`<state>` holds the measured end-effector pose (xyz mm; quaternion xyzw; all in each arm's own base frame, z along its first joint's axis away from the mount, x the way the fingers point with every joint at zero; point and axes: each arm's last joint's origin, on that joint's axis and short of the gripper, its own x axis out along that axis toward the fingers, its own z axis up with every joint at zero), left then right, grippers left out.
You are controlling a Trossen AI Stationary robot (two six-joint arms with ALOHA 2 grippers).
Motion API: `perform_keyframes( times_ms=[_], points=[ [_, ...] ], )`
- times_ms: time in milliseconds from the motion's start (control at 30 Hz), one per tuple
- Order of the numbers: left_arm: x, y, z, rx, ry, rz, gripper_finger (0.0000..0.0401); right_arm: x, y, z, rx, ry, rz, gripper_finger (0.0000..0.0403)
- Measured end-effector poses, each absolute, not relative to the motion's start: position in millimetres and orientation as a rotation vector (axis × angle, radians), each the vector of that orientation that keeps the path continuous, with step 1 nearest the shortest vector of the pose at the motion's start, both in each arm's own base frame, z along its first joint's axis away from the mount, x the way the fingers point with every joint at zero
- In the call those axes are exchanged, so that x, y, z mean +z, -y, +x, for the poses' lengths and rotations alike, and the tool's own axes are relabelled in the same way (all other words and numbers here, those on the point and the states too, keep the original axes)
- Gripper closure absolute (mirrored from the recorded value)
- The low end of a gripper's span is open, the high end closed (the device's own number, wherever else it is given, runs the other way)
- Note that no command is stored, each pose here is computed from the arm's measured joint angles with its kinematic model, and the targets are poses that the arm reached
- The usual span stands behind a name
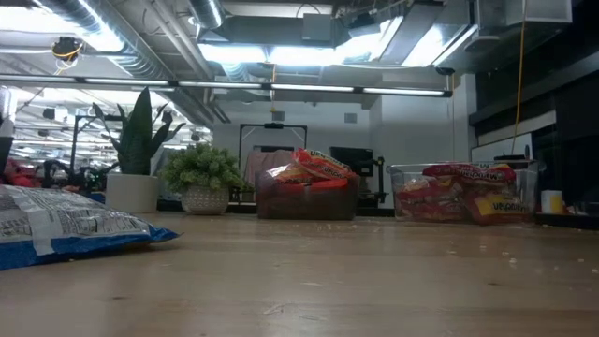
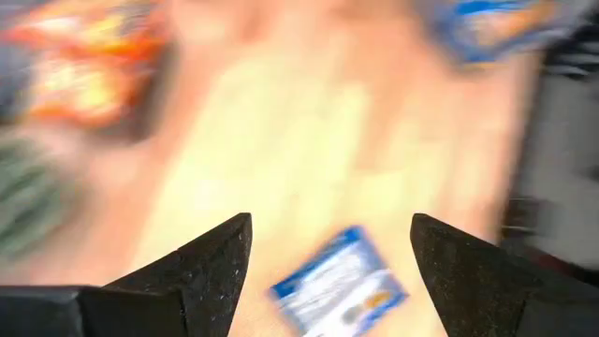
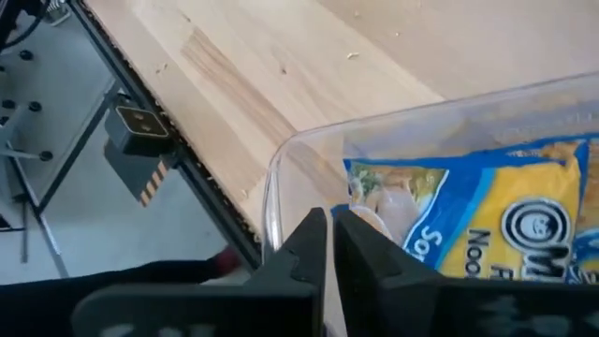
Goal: Sort Maruchan noodles
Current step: Put the blue noodle pack into the bottom transparent bin
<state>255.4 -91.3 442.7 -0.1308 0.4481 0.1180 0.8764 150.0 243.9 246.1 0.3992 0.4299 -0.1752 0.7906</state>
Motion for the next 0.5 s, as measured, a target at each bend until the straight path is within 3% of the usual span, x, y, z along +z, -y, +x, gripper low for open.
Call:
perform_keyframes(
  times_ms=[100, 300, 500],
  points=[
    [438.7, 103.0, 235.6, 0.399, -0.935, -0.242, 0.0115, 244.9, -244.6, 151.2, -0.369, -0.902, 0.83, 0.0375],
    [428.7, 105.2, 201.2, 0.437, -0.876, -0.353, 0.0115, 246.8, -243.0, 155.2, -0.369, -0.825, 0.816, 0.0284],
    [388.1, 85.6, 165.9, 0.532, -0.819, -0.498, 0.0115, 247.8, -242.6, 159.6, -0.357, -0.809, 0.817, 0.0213]
  ],
)
